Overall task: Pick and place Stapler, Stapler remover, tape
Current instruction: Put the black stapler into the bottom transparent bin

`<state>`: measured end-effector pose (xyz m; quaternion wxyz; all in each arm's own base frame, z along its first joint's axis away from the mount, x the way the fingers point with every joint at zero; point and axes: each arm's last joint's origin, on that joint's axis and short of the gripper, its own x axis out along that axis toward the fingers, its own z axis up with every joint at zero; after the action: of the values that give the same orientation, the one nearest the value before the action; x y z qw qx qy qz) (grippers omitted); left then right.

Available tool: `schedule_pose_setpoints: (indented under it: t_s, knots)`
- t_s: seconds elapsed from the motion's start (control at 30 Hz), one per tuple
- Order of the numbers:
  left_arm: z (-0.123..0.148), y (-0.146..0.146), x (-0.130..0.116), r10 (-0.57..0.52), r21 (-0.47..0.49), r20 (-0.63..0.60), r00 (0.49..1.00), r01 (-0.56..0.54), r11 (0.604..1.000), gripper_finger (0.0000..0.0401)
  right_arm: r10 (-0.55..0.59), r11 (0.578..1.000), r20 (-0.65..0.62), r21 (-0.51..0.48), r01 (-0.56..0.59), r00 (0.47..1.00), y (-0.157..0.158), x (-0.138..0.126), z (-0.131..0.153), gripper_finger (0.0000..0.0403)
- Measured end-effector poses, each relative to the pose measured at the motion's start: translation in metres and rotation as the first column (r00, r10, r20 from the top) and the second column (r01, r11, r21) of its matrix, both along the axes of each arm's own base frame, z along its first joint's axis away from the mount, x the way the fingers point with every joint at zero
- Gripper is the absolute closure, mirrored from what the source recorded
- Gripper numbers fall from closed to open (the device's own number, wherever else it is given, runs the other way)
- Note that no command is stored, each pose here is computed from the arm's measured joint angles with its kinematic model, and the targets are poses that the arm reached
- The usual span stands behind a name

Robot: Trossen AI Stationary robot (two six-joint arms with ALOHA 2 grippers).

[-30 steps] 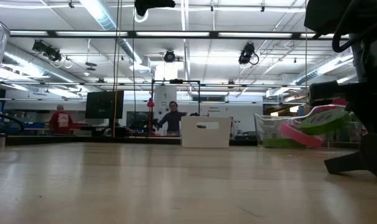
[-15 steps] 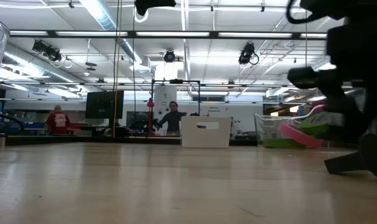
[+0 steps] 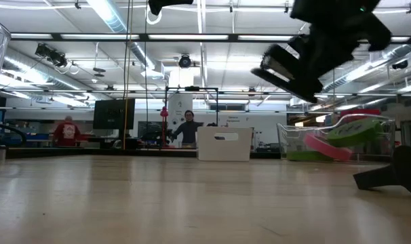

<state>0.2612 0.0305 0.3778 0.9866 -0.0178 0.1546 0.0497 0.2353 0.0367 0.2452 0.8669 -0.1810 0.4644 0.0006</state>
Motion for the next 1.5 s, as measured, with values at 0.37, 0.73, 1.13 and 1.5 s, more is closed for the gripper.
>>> schedule_pose_setpoints:
  t_s: [0.37,0.73,1.13,1.5]
  knots:
    - [0.0,-0.004,0.0,-0.029,0.051,-0.007,1.0,0.03,0.998,0.0169,-0.096,0.995,0.152,0.03,0.093,0.984,-0.02,0.025,0.049,0.0296]
    - [0.002,-0.007,-0.002,-0.002,0.044,0.002,1.0,0.002,0.999,0.0158,-0.217,0.973,0.197,0.124,0.195,0.956,-0.038,0.048,0.066,0.0296]
    - [-0.001,-0.007,-0.003,-0.007,0.04,-0.03,1.0,0.008,0.999,0.0097,-0.182,0.976,0.173,0.151,0.157,0.968,-0.044,0.09,0.07,0.0296]
    - [-0.007,-0.007,-0.005,-0.008,0.033,-0.096,0.995,0.011,0.999,0.0103,-0.213,0.968,0.206,0.179,0.178,0.955,-0.054,0.125,0.093,0.0296]
